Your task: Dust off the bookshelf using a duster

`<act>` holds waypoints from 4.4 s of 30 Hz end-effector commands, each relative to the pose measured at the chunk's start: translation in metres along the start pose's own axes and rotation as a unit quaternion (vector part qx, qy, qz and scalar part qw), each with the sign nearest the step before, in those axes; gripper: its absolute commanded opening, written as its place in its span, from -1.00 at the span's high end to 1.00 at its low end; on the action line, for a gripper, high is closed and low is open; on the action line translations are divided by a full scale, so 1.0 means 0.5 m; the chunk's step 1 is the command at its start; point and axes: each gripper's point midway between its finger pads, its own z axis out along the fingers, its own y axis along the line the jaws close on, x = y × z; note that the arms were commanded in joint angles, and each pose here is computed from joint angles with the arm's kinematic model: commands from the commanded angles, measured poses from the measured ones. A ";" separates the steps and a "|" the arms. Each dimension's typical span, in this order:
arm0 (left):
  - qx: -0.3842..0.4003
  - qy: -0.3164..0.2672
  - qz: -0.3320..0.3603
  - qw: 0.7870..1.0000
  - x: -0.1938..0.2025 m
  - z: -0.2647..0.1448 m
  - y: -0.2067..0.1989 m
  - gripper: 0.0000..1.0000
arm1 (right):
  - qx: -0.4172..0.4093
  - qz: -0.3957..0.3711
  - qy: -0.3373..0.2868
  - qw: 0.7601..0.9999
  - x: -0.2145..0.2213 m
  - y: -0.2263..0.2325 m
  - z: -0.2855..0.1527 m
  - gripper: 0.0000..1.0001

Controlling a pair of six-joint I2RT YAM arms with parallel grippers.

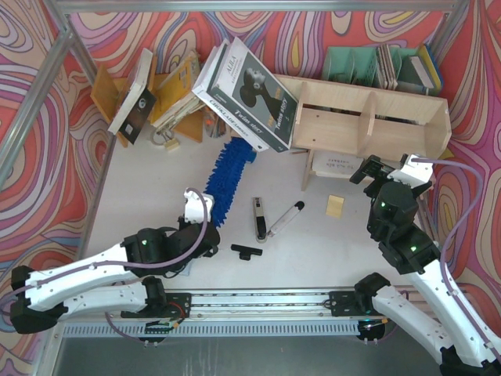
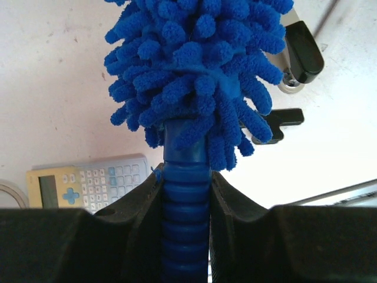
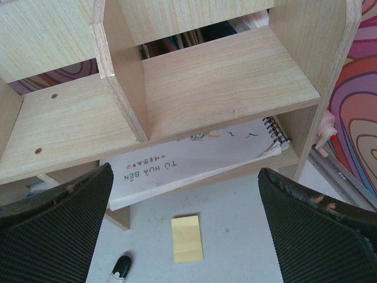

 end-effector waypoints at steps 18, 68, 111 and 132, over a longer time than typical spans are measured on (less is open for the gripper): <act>0.015 -0.007 -0.001 1.000 -0.089 0.112 -0.020 1.00 | 0.009 0.007 -0.008 1.000 -0.006 -0.007 0.000 -0.97; 0.070 0.012 -0.090 0.993 0.052 0.187 -0.051 1.00 | 0.005 0.007 -0.008 1.000 -0.008 -0.004 0.001 -0.97; 0.066 0.027 -0.079 0.994 0.034 0.203 -0.071 1.00 | 0.001 0.012 -0.008 1.000 -0.011 -0.007 -0.005 -0.98; 0.185 -0.041 -0.096 0.977 -0.131 0.144 -0.239 1.00 | 0.004 0.017 -0.009 1.000 -0.006 -0.012 -0.008 -0.97</act>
